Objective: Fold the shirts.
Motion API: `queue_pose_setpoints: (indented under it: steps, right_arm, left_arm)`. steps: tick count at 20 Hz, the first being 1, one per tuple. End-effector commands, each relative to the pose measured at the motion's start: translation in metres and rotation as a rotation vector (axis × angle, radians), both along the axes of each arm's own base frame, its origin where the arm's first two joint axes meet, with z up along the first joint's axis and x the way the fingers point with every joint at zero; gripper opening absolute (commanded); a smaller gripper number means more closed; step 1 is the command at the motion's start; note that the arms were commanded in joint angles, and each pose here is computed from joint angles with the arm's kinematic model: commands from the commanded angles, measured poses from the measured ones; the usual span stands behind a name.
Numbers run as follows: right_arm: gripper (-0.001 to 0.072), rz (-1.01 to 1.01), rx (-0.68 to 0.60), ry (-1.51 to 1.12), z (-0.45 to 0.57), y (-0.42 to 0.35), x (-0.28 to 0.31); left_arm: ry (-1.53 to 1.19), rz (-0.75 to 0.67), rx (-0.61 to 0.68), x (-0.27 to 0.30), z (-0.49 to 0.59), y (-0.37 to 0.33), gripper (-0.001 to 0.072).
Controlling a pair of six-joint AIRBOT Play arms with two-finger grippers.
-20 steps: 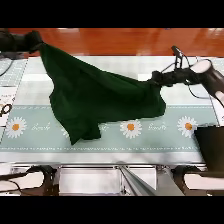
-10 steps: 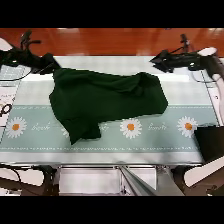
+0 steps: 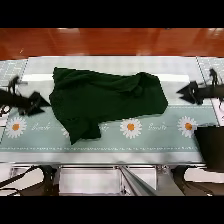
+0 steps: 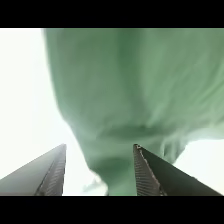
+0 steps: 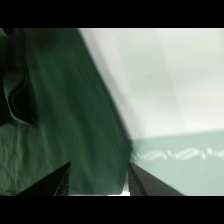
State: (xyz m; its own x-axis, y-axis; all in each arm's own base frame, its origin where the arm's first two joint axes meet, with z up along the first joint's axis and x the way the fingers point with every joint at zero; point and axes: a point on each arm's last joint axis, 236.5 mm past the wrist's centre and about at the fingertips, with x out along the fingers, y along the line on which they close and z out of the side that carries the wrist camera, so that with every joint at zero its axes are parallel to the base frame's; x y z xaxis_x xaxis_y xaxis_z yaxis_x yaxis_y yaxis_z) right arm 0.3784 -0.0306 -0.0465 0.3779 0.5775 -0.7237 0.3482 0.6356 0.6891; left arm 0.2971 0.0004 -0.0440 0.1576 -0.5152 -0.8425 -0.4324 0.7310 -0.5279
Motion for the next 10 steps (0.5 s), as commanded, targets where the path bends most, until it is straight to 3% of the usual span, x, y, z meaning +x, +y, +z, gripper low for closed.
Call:
queue_pose_setpoints:
  steps: [1,10]
  right_arm:
    - [0.0409,-0.044,0.029,0.001,-0.024,0.01,-0.038]
    - [0.0409,0.013,0.068,0.017,-0.019,0.022,-0.048]
  left_arm:
    - [0.057,0.16,-0.199,-0.032,-0.021,-0.027,0.0506]
    - [0.128,0.248,-0.201,-0.024,-0.055,-0.018,0.0505]
